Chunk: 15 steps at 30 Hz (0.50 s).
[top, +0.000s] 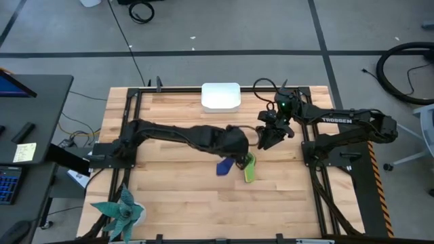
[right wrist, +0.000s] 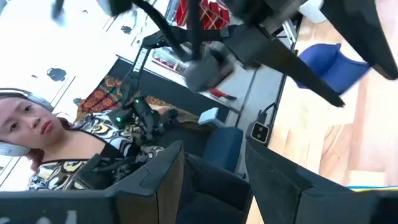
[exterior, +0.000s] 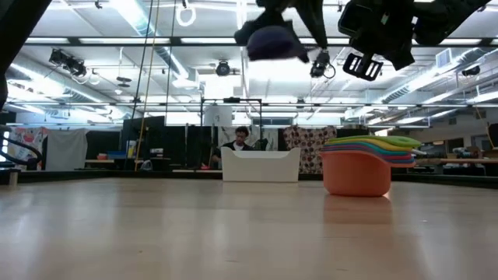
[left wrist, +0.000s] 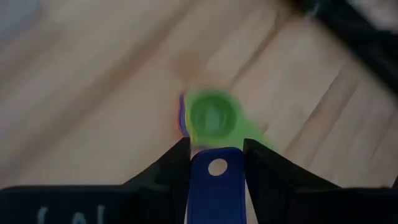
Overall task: Nest measuring cups in basket
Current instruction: Stack the dark blue measuring cup on top of the green measuring cup
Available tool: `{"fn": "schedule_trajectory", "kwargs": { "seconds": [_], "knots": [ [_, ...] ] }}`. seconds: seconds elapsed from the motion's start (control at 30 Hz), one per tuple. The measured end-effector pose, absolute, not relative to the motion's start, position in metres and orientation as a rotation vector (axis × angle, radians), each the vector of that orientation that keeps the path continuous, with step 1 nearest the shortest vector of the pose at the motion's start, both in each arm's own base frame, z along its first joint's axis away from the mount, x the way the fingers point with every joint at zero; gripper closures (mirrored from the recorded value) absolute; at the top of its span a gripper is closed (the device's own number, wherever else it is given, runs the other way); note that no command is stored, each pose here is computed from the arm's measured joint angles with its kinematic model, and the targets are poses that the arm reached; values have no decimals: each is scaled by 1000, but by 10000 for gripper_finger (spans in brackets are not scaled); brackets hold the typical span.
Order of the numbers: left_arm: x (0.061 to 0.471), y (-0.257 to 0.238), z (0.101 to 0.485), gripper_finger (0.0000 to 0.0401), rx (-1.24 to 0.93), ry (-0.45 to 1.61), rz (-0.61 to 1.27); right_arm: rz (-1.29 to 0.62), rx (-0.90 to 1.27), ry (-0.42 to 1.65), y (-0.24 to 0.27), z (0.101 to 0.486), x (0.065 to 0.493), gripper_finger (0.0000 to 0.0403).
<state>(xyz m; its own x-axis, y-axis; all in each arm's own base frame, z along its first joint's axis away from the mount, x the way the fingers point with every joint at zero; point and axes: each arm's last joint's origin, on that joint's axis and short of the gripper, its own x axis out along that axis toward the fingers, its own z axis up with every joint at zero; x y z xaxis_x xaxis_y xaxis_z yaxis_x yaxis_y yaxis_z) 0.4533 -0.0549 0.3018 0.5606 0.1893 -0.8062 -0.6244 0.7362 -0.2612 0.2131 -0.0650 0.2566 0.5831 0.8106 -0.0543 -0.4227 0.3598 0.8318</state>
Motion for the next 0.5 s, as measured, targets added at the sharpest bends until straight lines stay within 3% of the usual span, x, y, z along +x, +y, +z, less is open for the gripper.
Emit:
{"fn": "schedule_trajectory", "kwargs": {
  "seconds": [0.23, 0.5],
  "knots": [
    [454, -43, 340, 269, -516, 557, 568, 842, 826, 456, -79, 257, 207, 226],
    [462, -46, 354, 269, -408, 363, 615, 843, 822, 415, -102, 259, 193, 226]
  ]
}}
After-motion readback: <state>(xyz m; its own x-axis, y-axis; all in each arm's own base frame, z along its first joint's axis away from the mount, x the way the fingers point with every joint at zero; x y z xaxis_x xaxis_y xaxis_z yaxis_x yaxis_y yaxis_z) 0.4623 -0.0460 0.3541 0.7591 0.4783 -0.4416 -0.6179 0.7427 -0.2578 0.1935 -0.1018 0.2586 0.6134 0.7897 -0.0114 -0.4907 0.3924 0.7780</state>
